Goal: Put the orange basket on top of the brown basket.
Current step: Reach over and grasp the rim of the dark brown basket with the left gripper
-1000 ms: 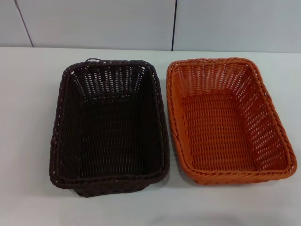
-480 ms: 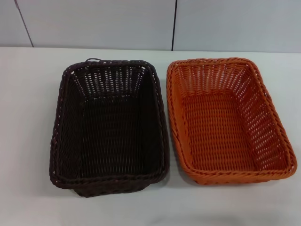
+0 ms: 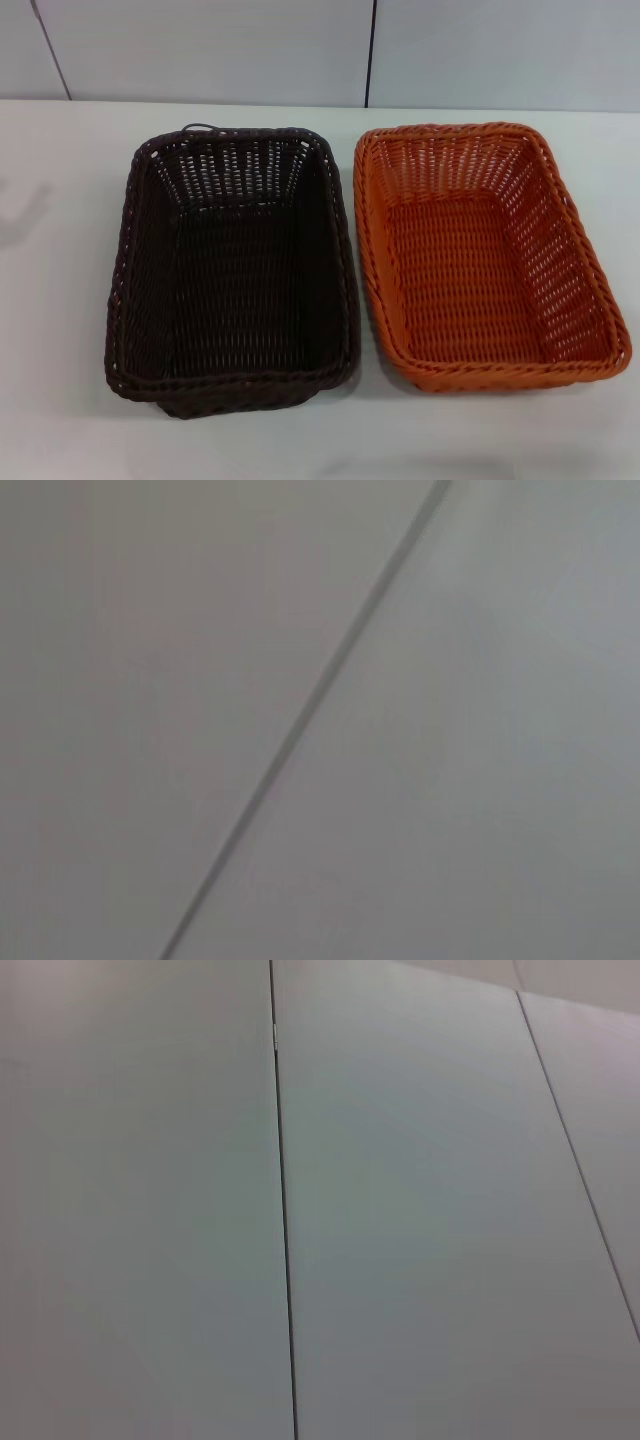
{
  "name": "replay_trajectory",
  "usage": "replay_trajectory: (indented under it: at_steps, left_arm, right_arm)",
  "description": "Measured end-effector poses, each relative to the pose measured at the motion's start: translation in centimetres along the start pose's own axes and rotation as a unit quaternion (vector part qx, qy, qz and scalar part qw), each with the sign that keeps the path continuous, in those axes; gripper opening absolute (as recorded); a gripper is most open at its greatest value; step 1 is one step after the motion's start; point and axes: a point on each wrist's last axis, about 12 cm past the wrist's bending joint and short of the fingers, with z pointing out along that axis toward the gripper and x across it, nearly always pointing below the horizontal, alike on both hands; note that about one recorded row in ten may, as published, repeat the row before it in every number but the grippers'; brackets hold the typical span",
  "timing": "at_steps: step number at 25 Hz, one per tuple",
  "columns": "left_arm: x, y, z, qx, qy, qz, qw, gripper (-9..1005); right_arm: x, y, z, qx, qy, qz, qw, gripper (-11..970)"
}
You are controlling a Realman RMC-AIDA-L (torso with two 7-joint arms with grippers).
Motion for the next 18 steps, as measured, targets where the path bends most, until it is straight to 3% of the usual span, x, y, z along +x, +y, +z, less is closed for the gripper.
replay_trajectory:
  at_steps: [1,3,14,18]
  left_arm:
    - [0.0,0.0,0.0,0.000,0.000,0.000,1.000,802]
    - [-1.6,-2.3,0.4,0.004,0.076,0.023,0.997,802]
    - [-2.8,-4.3,0.9,-0.044,0.174,0.039,0.983,803]
    - [-3.0,-6.7,2.0,-0.057,0.237,0.084,0.966,803]
  right_arm:
    - [0.0,0.0,0.0,0.000,0.000,0.000,1.000,736]
    - [0.0,0.0,0.1,-0.001,0.000,0.000,1.000,736]
    - [0.0,0.5,0.2,-0.009,-0.001,0.001,1.000,736]
    - [0.0,0.5,0.3,-0.010,-0.001,0.001,1.000,735]
